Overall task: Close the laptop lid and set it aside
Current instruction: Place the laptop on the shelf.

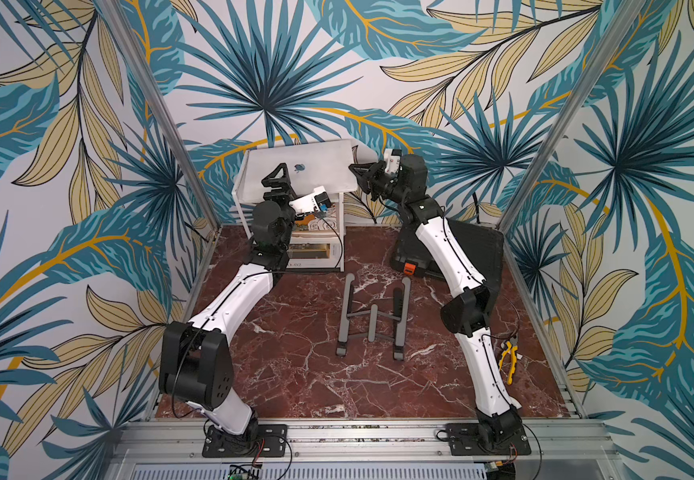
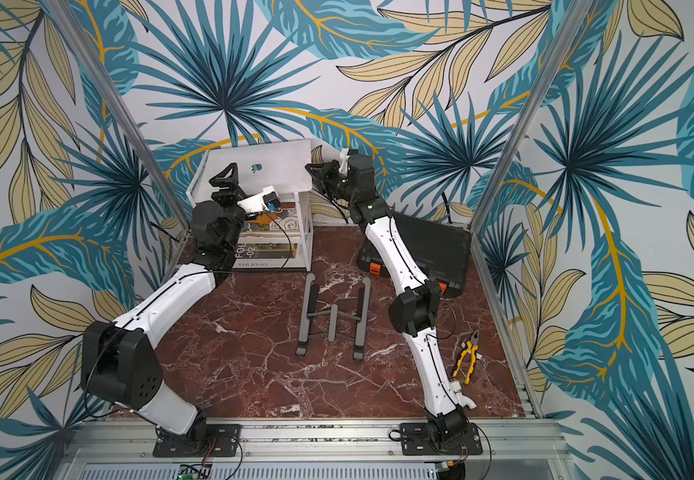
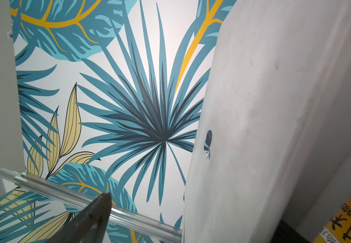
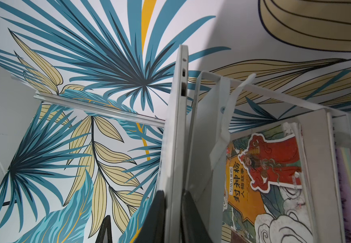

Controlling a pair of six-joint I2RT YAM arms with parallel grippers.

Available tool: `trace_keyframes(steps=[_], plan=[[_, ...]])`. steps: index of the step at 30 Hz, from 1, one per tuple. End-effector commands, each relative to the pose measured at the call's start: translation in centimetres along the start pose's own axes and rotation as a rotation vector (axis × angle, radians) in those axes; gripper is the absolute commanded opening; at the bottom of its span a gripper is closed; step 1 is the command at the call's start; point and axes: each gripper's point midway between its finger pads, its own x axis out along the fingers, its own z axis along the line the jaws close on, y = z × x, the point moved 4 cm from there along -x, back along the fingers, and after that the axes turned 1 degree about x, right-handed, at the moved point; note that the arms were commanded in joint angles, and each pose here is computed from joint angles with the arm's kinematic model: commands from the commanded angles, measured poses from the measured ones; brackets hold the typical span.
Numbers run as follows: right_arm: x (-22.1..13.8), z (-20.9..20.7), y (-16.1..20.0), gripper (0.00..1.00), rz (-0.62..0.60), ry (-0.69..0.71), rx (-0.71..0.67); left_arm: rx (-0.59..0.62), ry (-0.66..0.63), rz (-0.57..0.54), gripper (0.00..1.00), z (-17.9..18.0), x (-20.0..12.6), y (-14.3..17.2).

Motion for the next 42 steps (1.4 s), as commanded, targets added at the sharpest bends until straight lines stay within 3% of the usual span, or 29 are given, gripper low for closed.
trace_keyframes(steps=[1,11,14,18,26,30,32,35,42], plan=[[-0.9,2.4,0.1,0.0,-0.017,-0.022,-0.042,-0.033,0.189,-0.022,1.0,-5.7,-1.3,-0.9],[-1.6,2.8,-0.9,0.0,-0.053,-0.011,-0.038,-0.202,0.218,-0.126,1.0,-6.8,-6.4,-4.4],[-1.7,2.9,-1.0,0.0,-0.059,-0.009,-0.039,-0.309,0.237,-0.178,1.0,-6.6,-8.9,-5.6],[-2.1,3.6,-1.3,0.0,-0.078,-0.012,-0.057,-0.515,0.252,-0.267,1.0,-4.3,-12.6,-6.5],[-2.2,3.5,-1.9,0.0,-0.128,-0.001,-0.057,-0.812,0.18,-0.272,1.0,3.2,-16.5,-5.9],[-2.0,3.4,-2.1,0.0,-0.156,0.001,-0.055,-0.943,0.124,-0.154,1.0,7.1,-15.8,-3.9],[-1.9,3.4,-2.0,0.0,-0.168,0.002,-0.052,-1.033,0.094,-0.021,1.0,7.8,-14.6,-1.3],[-1.9,3.6,-2.1,0.0,-0.202,0.007,-0.057,-1.049,0.041,0.159,1.0,8.0,-13.7,1.8],[-1.6,3.1,-2.1,0.0,-0.237,0.024,-0.043,-1.131,-0.021,0.303,0.99,9.4,-13.7,5.7]])
